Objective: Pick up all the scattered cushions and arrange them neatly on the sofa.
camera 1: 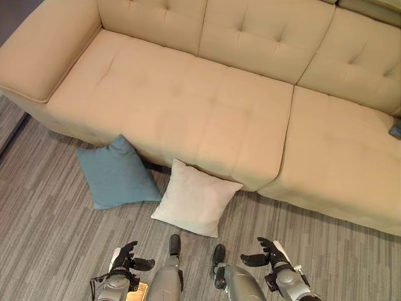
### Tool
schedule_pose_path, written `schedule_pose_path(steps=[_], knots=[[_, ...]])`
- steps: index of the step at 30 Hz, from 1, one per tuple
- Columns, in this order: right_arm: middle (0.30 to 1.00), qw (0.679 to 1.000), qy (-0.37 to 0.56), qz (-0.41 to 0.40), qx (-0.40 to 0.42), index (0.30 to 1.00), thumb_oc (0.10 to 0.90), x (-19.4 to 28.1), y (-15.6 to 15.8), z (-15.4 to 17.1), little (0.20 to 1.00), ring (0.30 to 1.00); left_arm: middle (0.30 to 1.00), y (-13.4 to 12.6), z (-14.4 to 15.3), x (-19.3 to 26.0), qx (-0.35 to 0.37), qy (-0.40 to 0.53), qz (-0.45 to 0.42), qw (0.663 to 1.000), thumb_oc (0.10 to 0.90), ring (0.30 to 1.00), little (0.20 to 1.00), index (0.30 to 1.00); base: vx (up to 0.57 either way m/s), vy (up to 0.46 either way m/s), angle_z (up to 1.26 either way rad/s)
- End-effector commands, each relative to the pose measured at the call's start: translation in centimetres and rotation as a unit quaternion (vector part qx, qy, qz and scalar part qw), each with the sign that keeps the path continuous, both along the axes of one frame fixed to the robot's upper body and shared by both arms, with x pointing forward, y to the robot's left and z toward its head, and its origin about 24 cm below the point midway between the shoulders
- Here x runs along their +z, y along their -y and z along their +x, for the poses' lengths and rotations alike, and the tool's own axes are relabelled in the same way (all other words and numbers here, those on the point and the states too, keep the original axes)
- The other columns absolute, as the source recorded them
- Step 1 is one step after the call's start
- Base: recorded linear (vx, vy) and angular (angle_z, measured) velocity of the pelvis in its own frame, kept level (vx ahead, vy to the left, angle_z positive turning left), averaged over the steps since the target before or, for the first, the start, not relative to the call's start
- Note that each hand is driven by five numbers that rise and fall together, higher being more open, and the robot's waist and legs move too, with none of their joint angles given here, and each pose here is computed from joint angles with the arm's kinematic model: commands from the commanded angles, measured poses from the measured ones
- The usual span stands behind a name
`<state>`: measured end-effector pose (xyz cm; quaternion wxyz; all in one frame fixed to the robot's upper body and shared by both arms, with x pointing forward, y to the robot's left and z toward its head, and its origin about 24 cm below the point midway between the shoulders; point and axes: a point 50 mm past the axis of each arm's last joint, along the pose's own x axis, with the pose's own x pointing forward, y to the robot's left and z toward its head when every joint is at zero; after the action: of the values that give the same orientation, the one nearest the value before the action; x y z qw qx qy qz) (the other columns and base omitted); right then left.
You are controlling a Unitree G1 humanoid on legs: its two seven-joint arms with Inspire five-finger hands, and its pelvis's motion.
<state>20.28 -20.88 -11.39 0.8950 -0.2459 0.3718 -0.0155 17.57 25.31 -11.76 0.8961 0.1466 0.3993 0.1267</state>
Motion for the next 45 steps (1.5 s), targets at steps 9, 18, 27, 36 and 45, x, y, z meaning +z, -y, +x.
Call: schedule_pose_path(steps=[9,18,27,36,45], knots=[[0.900,0.932,0.272,0.155,-0.184,0.900,0.800,9.8,-0.9,10.6,0.900,0.900,0.900,1.6,13.2,12.0,0.019,0.313,-0.006,0.950,0.800,0.900,0.900,0.900,-0.09,-0.005,0.15],[0.900,0.847,0.461,0.216,-0.154,0.900,0.800,24.1,-2.0,18.5,0.900,0.900,0.900,1.5,20.3,28.5,0.016,0.536,0.061,0.842,0.800,0.900,0.900,0.900,0.02,0.050,0.04],[0.900,0.817,0.490,0.280,-0.118,0.900,0.800,28.2,-4.1,19.8,0.900,0.900,0.900,2.2,21.2,35.5,-0.011,0.600,0.087,0.795,0.800,0.900,0.900,0.900,0.04,0.038,0.03],[0.900,0.797,0.520,0.306,-0.036,0.900,0.800,33.6,-8.5,20.8,0.900,0.900,0.900,6.8,22.3,40.9,-0.068,0.640,0.074,0.762,0.800,0.900,0.900,0.900,0.01,0.007,0.00],[0.796,0.752,0.561,0.337,0.083,0.796,0.731,40.3,-16.0,19.6,0.796,0.796,0.756,15.1,22.5,44.1,-0.148,0.661,0.013,0.736,0.704,0.756,0.756,0.756,0.01,-0.006,0.03]])
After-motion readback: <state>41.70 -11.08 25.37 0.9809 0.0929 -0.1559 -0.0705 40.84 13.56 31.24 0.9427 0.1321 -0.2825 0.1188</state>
